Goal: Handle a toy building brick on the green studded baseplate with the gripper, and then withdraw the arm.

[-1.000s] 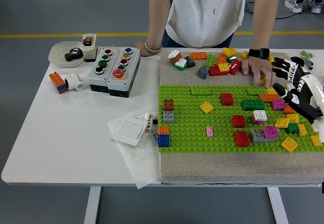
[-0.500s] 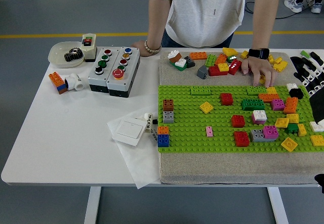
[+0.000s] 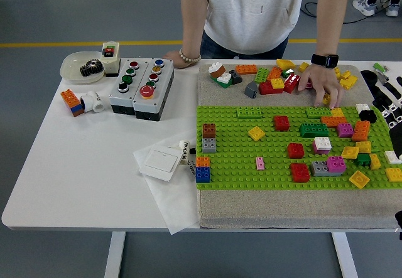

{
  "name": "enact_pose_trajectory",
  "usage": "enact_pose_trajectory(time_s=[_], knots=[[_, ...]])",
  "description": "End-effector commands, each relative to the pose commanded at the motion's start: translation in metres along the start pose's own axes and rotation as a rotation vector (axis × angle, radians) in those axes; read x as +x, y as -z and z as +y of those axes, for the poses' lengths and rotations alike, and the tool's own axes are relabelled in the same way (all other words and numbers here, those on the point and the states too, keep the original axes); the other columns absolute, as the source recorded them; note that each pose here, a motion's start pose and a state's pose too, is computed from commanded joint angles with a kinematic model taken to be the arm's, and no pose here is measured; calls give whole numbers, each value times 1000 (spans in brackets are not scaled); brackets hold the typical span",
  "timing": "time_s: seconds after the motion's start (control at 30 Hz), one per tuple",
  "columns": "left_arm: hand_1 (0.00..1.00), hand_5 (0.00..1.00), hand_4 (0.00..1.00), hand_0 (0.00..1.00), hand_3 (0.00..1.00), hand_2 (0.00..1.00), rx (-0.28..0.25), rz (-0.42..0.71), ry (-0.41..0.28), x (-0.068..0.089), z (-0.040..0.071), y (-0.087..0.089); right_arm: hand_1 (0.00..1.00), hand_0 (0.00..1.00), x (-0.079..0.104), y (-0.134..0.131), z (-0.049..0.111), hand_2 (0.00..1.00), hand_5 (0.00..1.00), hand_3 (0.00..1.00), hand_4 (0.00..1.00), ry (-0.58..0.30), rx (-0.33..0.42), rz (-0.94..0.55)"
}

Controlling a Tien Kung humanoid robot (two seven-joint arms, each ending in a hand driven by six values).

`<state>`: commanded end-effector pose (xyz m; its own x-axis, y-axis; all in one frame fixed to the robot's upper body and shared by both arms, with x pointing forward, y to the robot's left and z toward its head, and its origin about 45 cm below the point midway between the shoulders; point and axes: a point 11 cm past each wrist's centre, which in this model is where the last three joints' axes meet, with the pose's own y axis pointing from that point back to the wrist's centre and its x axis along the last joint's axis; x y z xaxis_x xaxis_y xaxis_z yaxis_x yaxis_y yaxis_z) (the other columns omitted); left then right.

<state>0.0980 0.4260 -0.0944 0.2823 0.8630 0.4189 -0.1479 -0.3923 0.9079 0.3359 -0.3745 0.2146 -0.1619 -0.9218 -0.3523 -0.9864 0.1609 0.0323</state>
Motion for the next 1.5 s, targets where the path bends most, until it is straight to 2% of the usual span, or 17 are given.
enact_pose_trajectory(time_s=[0.7, 1.5], knots=[[744, 647, 621, 730, 600, 770, 1, -4, 4, -2, 0, 0, 798, 843, 8, -5, 2, 821, 998, 845, 998, -22, -18, -9], [745, 648, 622, 730, 601, 769, 3, -8, 3, -2, 0, 1, 794, 841, 4, -5, 3, 816, 982, 839, 998, -3, -29, 7]])
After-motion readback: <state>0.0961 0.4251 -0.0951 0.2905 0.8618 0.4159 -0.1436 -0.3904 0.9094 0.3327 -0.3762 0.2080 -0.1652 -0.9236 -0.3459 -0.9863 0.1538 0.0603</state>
